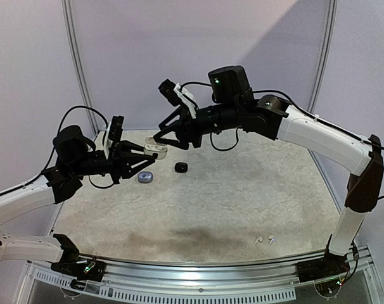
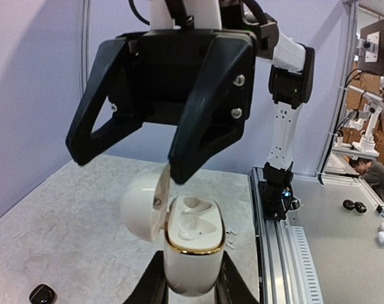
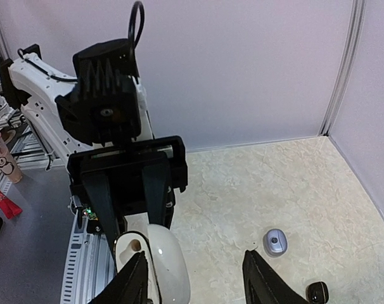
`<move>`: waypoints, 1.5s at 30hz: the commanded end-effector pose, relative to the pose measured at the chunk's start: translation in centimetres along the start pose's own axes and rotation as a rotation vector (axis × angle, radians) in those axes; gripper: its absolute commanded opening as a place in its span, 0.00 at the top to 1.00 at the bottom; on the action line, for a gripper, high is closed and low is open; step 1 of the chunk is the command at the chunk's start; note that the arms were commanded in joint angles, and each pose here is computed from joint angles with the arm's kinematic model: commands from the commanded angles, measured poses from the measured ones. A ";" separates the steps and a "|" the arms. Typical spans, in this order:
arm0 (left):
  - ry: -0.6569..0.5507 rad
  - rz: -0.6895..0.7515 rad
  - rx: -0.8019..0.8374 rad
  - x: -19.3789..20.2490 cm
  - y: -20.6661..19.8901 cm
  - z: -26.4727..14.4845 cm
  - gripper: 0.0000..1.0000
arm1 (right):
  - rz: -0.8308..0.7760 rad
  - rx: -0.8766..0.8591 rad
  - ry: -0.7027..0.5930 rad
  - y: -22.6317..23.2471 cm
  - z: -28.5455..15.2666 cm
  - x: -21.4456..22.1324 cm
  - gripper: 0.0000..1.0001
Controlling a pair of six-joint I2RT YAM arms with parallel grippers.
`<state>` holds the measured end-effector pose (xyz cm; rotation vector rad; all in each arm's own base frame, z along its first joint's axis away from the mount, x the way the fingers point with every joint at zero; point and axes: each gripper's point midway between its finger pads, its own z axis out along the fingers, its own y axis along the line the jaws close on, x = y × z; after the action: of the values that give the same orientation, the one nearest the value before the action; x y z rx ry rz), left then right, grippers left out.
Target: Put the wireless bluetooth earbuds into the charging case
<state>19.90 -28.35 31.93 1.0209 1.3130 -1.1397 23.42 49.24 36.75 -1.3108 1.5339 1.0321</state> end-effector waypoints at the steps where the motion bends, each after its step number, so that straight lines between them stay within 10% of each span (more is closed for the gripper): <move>1: -0.055 -0.050 -0.045 -0.9 0.5 -0.4 1.00 | 0.019 -0.021 -0.027 -0.1 -0.5 -1.8 0.46; 8: -0.077 -0.068 -0.095 -1.4 1.5 -0.6 1.00 | 0.008 -0.019 -0.126 0.3 -1.8 -5.5 0.36; 13: -0.115 -0.077 -0.184 -1.5 2.9 -1.3 1.00 | 0.190 0.372 -0.076 -7.0 -5.9 -5.1 0.32; 21: -0.122 -0.090 -0.250 -1.0 4.1 -1.9 1.00 | 0.667 0.998 0.457 -14.8 -16.1 14.2 0.29; 25: -0.124 -0.092 -0.252 -0.7 4.2 -2.0 1.00 | 0.948 1.060 0.574 -12.9 -18.9 22.1 0.24; 28: -0.126 -0.086 -0.256 -0.7 4.3 -2.2 1.00 | 1.070 1.118 0.638 -10.3 -20.8 26.2 0.02; 33: -0.136 -0.091 -0.272 -0.6 4.8 -2.4 1.00 | 1.177 1.227 0.776 -6.3 -24.0 32.9 0.01; 45: -0.160 -0.066 -0.266 -1.5 4.4 -2.8 1.00 | 1.300 1.496 0.295 -5.0 -29.8 35.9 0.01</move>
<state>24.22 -25.25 32.27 0.6816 1.3811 -1.0495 21.87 11.94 9.98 0.4051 2.7420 -0.0543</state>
